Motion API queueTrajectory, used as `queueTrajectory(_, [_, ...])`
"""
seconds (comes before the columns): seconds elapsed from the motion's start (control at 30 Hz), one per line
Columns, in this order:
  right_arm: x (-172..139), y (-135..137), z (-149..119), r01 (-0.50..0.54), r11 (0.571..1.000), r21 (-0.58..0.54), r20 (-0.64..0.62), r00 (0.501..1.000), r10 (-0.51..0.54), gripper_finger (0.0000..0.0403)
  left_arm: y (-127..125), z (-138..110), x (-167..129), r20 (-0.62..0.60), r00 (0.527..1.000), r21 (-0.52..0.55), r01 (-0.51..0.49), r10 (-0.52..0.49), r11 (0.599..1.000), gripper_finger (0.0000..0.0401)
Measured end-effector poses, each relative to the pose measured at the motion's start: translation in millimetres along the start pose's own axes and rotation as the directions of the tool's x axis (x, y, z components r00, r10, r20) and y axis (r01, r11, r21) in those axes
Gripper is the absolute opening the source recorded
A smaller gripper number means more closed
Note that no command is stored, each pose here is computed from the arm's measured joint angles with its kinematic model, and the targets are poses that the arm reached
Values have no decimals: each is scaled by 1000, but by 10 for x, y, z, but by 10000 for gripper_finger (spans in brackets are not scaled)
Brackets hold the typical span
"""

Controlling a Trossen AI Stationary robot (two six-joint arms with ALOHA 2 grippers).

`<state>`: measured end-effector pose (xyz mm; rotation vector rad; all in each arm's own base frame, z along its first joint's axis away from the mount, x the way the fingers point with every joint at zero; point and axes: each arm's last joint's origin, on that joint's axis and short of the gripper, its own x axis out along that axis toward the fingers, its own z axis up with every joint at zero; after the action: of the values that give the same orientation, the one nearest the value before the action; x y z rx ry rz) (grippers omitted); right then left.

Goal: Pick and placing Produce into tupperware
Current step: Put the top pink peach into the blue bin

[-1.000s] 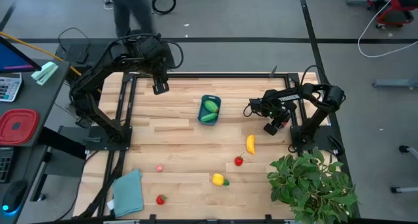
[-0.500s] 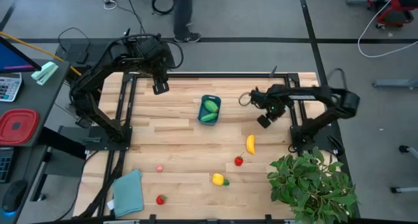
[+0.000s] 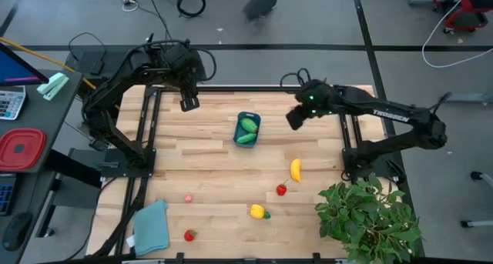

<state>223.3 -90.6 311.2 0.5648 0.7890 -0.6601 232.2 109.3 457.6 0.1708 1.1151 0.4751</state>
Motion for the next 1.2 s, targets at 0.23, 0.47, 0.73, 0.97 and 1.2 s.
queueTrajectory(0.23, [492,598,61,-250,957,-145,42,965,258,76,0,0,0,0,1000,-1,0,0,1000,172])
queueTrajectory(0.47, [1206,810,2,-225,953,-203,41,970,238,76,0,0,0,0,1000,-1,0,0,1000,172])
queueTrajectory(0.73, [1644,809,-155,-186,965,-186,-46,982,181,77,-1,0,0,0,1000,-2,0,0,1000,172])
queueTrajectory(0.97, [1657,817,-165,-211,942,-259,-63,977,202,109,-1,1,0,0,1000,-2,0,0,1000,172])
queueTrajectory(1.2, [1660,838,-182,-207,941,-267,-60,978,198,170,0,0,0,0,1000,-2,0,0,1000,172])
